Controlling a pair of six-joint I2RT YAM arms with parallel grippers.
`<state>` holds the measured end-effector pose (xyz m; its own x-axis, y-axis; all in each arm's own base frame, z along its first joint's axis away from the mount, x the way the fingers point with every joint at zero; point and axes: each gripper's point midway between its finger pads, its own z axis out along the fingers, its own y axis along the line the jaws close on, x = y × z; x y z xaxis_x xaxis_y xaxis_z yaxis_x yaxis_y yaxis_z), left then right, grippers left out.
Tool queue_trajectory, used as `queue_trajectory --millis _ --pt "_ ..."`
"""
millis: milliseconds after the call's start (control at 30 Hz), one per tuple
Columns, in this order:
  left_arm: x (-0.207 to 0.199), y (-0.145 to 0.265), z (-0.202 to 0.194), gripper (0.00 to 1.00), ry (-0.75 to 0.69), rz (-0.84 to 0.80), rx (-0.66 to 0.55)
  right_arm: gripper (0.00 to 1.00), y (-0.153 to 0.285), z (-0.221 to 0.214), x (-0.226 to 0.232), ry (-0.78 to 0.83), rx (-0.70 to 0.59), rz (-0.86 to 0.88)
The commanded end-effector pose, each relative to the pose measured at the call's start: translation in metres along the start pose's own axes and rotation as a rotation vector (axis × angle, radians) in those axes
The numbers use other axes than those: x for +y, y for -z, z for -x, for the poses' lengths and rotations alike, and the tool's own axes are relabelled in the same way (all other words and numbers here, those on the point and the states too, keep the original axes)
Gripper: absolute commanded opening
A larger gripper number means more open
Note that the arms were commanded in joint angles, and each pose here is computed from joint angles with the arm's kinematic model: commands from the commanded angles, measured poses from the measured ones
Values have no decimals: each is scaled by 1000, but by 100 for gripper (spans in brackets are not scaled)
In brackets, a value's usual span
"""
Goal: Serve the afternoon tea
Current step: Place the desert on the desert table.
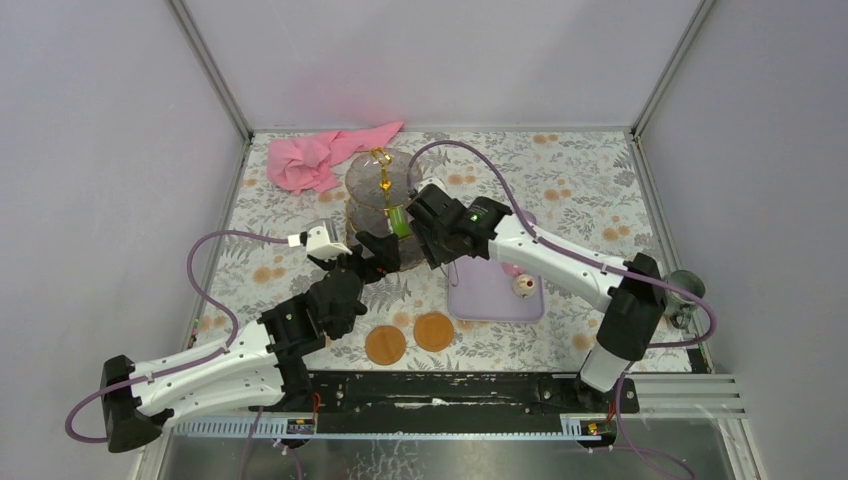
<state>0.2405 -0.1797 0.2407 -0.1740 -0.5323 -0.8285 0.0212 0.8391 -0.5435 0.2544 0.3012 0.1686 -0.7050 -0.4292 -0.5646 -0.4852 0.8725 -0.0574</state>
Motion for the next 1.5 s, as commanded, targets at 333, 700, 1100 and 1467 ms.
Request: queue_trajectory --millis 333,700,1100,1467 --pt "-12 0 22 95 40 -24 -53 38 -6 43 -11 4 -18 3" --pt "-10 -1 21 95 42 -27 -51 38 -23 57 -8 3 -4 23" --pt "-9 -4 14 95 37 -24 -43 40 -28 67 -11 9 -10 30" --pt "-9 -8 10 95 35 -22 -36 59 -37 69 -14 18 2 32"
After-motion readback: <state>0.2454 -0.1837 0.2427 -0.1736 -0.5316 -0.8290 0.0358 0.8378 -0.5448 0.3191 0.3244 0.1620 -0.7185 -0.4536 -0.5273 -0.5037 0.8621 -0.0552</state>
